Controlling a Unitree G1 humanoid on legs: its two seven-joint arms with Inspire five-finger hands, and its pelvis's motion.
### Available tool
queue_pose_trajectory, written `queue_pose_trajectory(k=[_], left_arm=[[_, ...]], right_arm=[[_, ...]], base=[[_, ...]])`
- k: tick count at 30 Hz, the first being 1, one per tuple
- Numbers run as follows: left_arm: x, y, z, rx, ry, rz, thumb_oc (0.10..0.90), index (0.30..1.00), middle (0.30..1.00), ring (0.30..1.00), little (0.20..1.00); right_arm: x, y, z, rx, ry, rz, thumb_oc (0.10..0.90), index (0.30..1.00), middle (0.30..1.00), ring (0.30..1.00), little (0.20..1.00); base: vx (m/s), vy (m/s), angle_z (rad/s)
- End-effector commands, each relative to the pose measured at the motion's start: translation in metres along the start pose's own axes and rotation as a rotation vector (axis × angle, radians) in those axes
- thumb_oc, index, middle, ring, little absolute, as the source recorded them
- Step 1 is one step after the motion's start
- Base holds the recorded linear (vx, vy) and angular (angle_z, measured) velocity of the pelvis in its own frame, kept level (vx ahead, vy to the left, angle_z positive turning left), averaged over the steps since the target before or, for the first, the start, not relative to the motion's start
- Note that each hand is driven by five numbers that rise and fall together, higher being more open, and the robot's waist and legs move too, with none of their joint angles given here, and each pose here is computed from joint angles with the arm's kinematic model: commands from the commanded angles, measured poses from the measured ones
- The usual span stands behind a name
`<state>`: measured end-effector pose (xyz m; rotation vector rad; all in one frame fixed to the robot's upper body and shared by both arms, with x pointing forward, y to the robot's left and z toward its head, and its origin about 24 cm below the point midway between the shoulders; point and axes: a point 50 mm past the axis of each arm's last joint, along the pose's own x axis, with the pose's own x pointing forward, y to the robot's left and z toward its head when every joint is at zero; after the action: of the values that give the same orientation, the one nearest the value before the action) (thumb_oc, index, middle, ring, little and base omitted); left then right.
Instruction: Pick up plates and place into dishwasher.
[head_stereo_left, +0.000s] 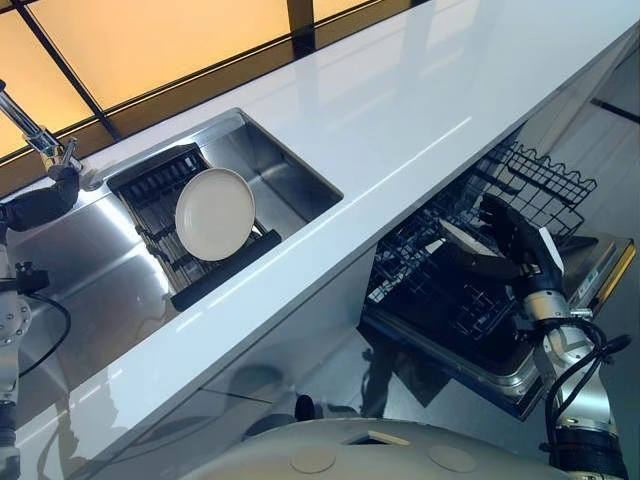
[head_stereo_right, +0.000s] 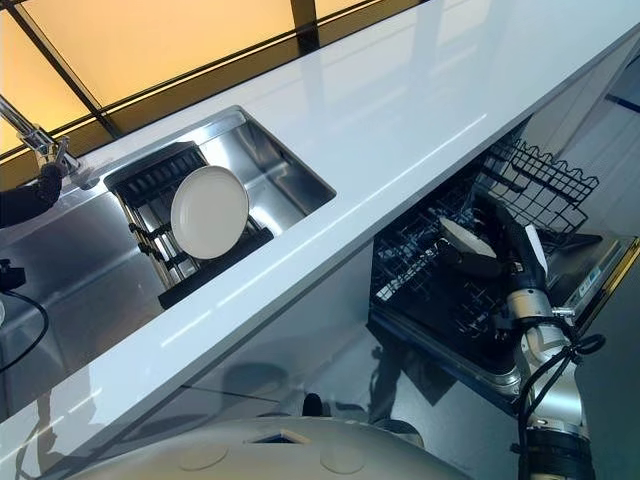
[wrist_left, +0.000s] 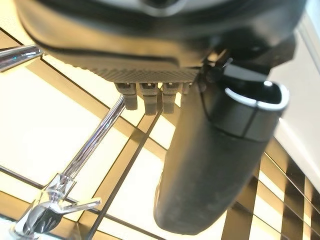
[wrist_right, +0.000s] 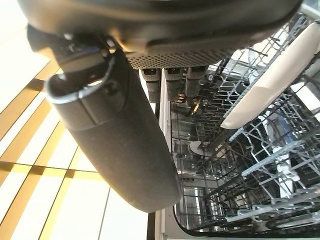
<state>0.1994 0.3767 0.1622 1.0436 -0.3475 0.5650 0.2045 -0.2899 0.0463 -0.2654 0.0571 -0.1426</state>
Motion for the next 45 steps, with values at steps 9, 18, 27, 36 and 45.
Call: queue_pose_trajectory(k=[9, 18, 27, 36, 45], left_arm=[[0.074, 0.036, 0.015, -0.011, -0.030, 0.113, 0.800, 0.900, 0.900, 0.900, 0.900], [0.091, 0.032, -0.008, 0.081, 0.151, 0.040, 0.800, 0.900, 0.900, 0.900, 0.900], [0.100, 0.048, -0.017, 0.113, 0.250, 0.083, 0.800, 0.900, 0.900, 0.900, 0.900], [0.095, 0.051, -0.032, 0.102, 0.345, 0.116, 0.800, 0.900, 0.900, 0.900, 0.900], [0.091, 0.033, -0.035, 0.100, 0.377, 0.099, 0.800, 0.900, 0.900, 0.900, 0.900]], right_arm=[[0.033, -0.006, 0.070, -0.118, -0.340, 0.045, 0.800, 0.900, 0.900, 0.900, 0.900], [0.035, -0.025, 0.074, -0.200, -0.306, 0.057, 0.800, 0.900, 0.900, 0.900, 0.900], [0.033, -0.034, 0.071, -0.233, -0.290, 0.080, 0.800, 0.900, 0.900, 0.900, 0.900], [0.028, -0.042, 0.062, -0.278, -0.249, 0.082, 0.800, 0.900, 0.900, 0.900, 0.900], [0.021, -0.053, 0.052, -0.330, -0.192, 0.087, 0.800, 0.900, 0.900, 0.900, 0.900]], base=[[0.11, 0.126, -0.01], [0.19, 0.189, -0.13], [0.12, 0.133, -0.20], [0.10, 0.114, -0.10], [0.07, 0.116, -0.05]])
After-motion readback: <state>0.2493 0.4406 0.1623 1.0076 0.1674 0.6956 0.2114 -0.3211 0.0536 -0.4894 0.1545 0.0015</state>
